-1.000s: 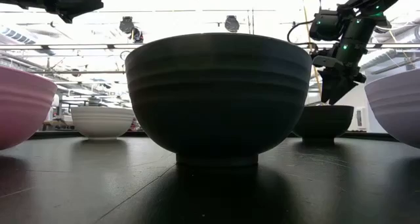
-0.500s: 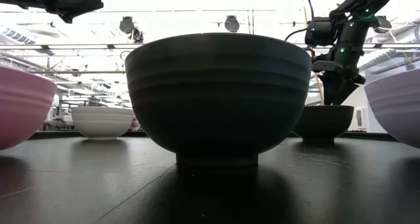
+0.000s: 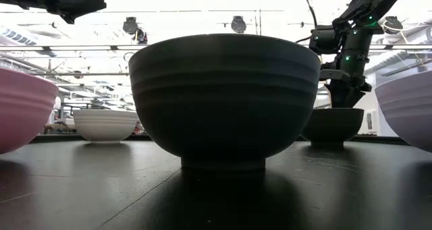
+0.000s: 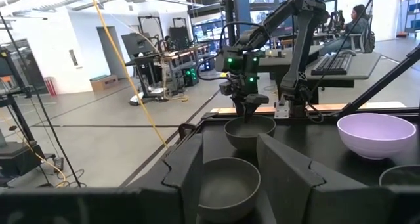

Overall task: Nest bowls inside each other
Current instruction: Stack the top right black bowl on top of the bottom black bowl

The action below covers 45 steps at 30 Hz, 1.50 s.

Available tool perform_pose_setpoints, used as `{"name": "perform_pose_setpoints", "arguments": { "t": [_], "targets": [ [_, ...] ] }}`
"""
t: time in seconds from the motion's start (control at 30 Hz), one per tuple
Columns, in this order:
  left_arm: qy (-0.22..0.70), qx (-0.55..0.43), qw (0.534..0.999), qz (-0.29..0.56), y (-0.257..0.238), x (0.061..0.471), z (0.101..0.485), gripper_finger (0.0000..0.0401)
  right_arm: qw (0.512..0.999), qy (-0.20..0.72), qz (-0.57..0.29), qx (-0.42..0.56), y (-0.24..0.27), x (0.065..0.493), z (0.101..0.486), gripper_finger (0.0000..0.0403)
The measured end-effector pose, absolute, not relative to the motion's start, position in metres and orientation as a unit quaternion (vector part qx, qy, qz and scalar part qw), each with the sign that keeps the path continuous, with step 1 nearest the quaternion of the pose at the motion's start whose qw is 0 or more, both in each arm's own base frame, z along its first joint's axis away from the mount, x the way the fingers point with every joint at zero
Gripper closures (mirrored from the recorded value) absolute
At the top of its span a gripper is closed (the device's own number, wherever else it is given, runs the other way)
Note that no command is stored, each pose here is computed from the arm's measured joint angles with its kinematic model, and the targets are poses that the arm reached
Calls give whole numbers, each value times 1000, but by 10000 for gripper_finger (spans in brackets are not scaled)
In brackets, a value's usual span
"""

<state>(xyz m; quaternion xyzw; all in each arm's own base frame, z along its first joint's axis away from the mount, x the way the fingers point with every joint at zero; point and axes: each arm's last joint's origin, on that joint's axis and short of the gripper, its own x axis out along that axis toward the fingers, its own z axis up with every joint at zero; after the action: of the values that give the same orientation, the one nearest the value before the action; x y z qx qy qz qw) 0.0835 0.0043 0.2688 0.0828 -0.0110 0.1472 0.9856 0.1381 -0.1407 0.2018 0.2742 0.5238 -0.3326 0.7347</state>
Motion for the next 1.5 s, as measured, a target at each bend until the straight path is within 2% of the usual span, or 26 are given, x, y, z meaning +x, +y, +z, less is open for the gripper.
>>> {"name": "perform_pose_setpoints", "arguments": {
  "t": [0.63,0.9,1.3,1.5],
  "targets": [
    [-10,82,986,144,4,84,268,254,726,540,-323,277,-142,140,196,330],
    [-9,81,986,144,4,84,268,254,712,565,-308,280,-149,146,182,395],
    [-6,80,986,144,4,84,268,254,748,532,-292,267,-149,149,189,401],
    [-4,80,986,143,4,84,267,254,789,490,-257,266,-152,163,216,402]
  ]
}}
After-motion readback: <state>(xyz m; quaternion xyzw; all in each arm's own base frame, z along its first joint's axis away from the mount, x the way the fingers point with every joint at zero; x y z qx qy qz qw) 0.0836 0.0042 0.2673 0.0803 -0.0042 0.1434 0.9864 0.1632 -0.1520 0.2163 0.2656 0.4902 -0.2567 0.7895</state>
